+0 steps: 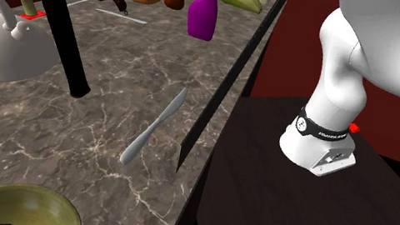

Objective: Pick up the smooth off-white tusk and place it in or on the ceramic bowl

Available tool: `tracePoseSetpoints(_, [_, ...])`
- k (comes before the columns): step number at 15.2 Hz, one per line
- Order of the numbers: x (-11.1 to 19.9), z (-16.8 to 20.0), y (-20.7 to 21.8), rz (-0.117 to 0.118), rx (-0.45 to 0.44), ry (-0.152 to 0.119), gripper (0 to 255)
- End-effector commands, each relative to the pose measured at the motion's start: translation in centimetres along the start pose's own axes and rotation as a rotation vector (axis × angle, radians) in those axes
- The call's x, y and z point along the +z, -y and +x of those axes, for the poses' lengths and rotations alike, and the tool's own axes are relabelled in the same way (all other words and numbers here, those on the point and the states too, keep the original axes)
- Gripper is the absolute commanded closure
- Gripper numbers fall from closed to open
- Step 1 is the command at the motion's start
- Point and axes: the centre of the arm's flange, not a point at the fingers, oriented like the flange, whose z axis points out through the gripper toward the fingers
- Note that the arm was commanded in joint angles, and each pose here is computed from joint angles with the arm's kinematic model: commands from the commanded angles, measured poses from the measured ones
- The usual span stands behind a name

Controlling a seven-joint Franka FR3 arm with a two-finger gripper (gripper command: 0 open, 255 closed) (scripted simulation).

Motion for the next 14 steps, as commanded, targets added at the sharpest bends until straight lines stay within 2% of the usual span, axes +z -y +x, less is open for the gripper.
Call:
tracePoseSetpoints(1, [0.01,0.0,0.0,0.0,0.0,0.0,0])
tracePoseSetpoints(2, [0.0,0.0,0.0,0.0,0.0,0.0,0])
tracePoseSetpoints(3, [0.0,0.0,0.0,0.0,0.0,0.0,255])
tracePoseSetpoints(12, [0.01,0.0,0.0,0.0,0.0,0.0,255])
tracePoseSetpoints(14, [-0.99,0.35,-0.03,0.0,0.0,0.0,255])
